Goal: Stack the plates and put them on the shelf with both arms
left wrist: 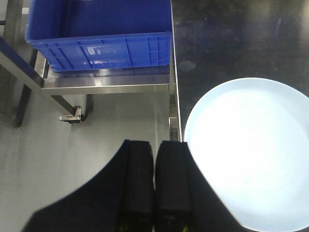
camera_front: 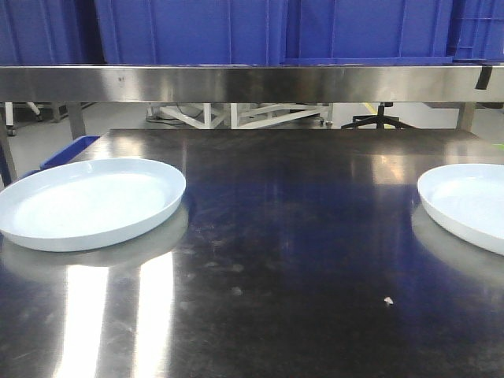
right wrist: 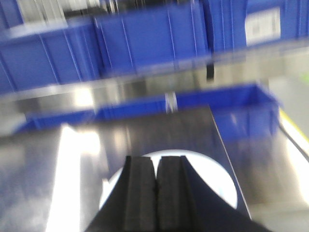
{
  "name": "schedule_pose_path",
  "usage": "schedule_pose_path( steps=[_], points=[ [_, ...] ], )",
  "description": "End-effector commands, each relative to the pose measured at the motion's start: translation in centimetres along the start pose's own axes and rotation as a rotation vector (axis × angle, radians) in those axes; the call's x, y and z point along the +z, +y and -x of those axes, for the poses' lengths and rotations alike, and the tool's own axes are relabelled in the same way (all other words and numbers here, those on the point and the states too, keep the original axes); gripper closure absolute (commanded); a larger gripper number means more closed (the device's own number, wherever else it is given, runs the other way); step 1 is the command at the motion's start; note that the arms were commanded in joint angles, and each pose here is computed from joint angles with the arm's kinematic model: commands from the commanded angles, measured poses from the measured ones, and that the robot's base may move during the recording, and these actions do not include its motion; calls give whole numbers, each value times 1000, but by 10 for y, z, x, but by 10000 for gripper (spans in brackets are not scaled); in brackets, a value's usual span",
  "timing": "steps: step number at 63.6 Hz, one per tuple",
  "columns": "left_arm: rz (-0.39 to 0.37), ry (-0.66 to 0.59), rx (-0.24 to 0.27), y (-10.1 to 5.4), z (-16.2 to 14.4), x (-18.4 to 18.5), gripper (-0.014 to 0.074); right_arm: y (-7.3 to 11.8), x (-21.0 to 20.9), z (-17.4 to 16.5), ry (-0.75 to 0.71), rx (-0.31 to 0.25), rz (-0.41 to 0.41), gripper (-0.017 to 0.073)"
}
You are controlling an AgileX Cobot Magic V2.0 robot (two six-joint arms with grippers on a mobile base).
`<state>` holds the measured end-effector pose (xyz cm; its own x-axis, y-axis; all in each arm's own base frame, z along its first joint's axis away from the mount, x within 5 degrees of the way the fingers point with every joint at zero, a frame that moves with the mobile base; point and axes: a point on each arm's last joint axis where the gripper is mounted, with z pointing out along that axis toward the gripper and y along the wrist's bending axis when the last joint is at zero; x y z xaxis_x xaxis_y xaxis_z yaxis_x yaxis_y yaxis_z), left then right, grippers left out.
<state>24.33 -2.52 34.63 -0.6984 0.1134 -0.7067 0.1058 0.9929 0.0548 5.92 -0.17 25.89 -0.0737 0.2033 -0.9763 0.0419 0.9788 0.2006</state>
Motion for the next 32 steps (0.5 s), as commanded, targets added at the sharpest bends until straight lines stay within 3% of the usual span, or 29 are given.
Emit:
schedule_pose_path(
  steps=[1, 15, 32],
  points=[
    [-3, -101, 2, -1, 14, -13, 508, 5, 18, 33, 90, -64, -38, 539],
    [-1, -101, 5, 0, 14, -13, 508, 10, 82, 63, 326, -88, -91, 539],
    [4, -101, 9, 0, 14, -13, 508, 10, 123, 59, 427, -86, -104, 539]
  ],
)
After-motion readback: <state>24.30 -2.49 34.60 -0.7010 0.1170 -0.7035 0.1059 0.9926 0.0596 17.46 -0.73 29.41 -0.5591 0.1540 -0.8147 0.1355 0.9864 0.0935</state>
